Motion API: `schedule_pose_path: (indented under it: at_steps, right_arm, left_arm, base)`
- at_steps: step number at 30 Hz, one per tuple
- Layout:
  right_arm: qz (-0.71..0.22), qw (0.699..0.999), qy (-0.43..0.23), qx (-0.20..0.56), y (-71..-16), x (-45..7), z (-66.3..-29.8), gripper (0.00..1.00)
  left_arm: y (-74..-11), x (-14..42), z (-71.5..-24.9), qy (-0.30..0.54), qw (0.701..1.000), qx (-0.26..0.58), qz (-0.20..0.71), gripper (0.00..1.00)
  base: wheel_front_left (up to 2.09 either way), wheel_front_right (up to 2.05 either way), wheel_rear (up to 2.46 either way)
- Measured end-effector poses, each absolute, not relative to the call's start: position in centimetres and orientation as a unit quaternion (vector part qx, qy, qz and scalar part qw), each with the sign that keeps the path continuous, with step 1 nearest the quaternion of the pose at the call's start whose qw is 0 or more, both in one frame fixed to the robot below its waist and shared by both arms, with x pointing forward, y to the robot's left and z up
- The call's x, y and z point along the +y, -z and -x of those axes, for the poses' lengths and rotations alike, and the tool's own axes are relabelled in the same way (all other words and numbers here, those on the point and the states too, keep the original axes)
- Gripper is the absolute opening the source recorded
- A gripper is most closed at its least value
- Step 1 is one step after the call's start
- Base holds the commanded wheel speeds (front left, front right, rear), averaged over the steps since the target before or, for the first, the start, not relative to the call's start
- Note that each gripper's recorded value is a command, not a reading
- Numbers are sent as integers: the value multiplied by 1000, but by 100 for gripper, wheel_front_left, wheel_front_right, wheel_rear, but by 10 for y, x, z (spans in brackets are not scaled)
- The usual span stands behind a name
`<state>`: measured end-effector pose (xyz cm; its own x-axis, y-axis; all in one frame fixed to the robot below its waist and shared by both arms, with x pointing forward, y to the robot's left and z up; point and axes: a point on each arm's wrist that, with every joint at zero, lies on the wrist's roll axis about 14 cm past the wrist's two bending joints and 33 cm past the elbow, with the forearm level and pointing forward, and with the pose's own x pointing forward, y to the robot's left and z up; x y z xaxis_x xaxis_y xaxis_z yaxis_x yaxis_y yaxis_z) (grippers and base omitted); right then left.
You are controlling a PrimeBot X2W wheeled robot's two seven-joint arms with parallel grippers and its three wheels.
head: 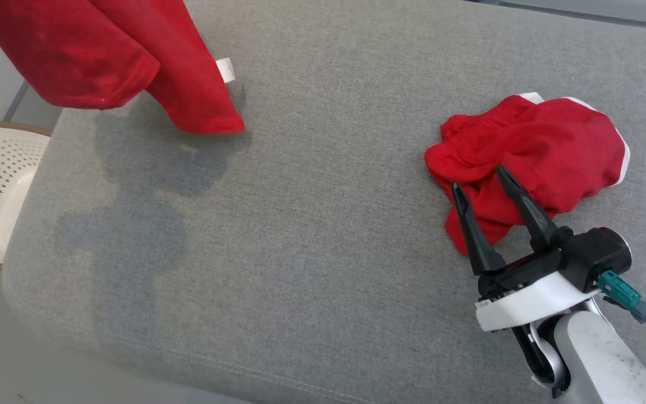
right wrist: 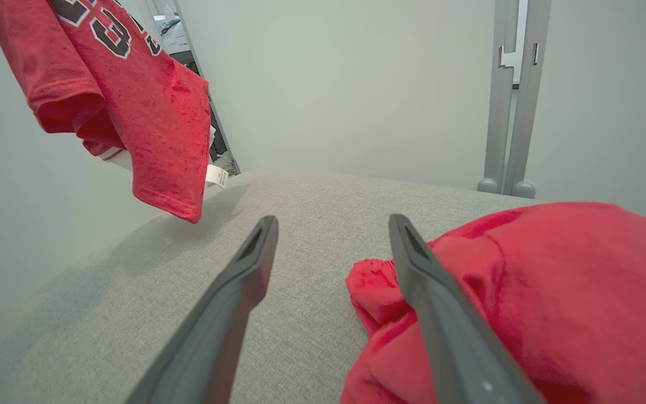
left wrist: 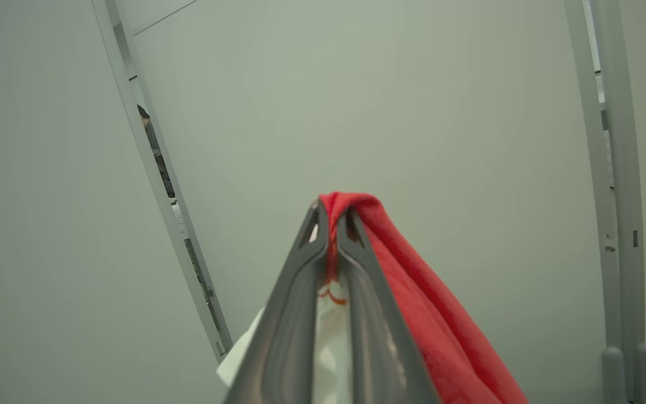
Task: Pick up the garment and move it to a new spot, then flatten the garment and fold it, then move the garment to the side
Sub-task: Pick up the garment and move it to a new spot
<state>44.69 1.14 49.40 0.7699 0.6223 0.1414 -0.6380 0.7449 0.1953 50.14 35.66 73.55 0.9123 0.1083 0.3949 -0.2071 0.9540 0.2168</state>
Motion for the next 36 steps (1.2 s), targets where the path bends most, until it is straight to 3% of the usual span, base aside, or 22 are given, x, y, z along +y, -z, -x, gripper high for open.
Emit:
schedule_pose_path:
  at_steps: [13, 27, 29, 36]
  right_arm:
    - [-106, 938, -326, -41, -498, -7, -452, 100]
    - [-101, 946, -305, -29, -490, -24, -453, 100]
    - [-100, 947, -305, -32, -492, -24, -452, 100]
    - [-97, 947, -304, -40, -500, -23, -450, 100]
  left_arm:
    - [-584, 376, -531, -127, 990, -41, -54, 0]
    - [-415, 355, -486, -147, 976, 155, 41, 0]
    - [-418, 356, -486, -151, 976, 150, 44, 100]
    - [-473, 362, -501, -140, 987, 76, 17, 100]
  base:
    - [0, 0, 0]
    - [0, 0, 0]
    - [0, 0, 0]
    - [0, 0, 0]
